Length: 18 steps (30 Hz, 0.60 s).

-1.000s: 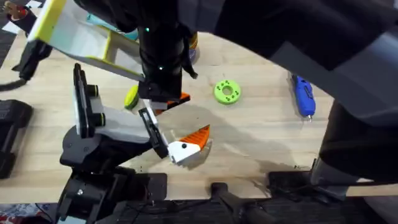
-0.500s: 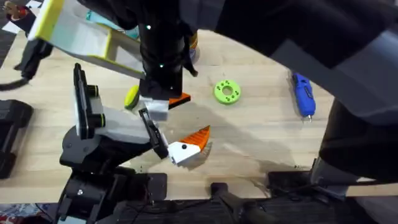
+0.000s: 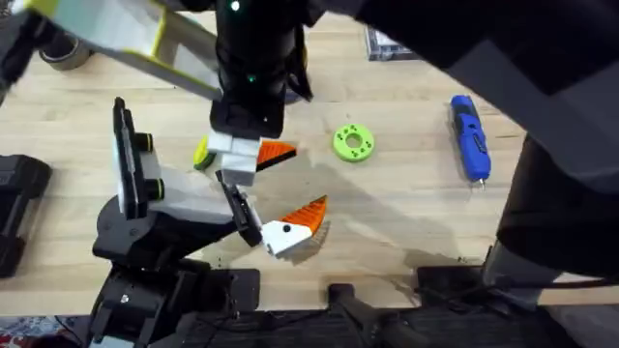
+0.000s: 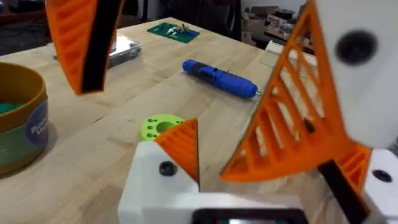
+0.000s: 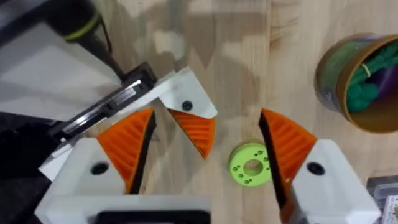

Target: Pick up the gripper from the table and insert it into the empty holder that is missing its gripper. Then pick up a screw, insert it into the mounting hole, and use the screwdriver to tighten it. Finally, clean up the table by picking up the vegetable and placing it into the bucket.

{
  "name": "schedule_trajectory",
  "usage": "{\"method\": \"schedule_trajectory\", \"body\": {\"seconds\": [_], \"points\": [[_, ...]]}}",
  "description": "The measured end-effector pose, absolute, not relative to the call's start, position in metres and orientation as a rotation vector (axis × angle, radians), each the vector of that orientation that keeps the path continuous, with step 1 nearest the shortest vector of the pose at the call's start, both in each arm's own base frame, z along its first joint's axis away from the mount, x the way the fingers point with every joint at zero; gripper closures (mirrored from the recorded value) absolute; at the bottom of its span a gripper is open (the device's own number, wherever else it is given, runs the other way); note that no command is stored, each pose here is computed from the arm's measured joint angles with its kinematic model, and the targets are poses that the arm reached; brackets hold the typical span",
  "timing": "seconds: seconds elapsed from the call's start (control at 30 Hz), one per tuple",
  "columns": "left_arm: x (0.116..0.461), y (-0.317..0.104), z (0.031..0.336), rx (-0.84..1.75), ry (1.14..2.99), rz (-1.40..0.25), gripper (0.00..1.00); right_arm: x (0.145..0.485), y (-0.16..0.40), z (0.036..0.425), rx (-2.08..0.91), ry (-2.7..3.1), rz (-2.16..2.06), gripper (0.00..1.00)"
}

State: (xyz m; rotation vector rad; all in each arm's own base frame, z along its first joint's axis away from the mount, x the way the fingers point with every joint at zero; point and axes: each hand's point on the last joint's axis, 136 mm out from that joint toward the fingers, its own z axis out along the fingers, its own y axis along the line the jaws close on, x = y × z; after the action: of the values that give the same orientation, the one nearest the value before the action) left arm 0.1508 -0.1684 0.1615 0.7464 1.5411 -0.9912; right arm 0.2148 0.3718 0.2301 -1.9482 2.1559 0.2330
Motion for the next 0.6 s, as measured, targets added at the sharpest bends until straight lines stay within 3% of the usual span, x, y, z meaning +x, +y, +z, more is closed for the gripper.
{"method": "schedule_trajectory", "body": {"seconds": [0.6], "points": [[0.151, -0.168, 0.161, 0.748, 1.54, -0.989, 0.015, 0.237, 0.318, 0.278, -1.651, 2.374, 0.493, 0.004]]}}
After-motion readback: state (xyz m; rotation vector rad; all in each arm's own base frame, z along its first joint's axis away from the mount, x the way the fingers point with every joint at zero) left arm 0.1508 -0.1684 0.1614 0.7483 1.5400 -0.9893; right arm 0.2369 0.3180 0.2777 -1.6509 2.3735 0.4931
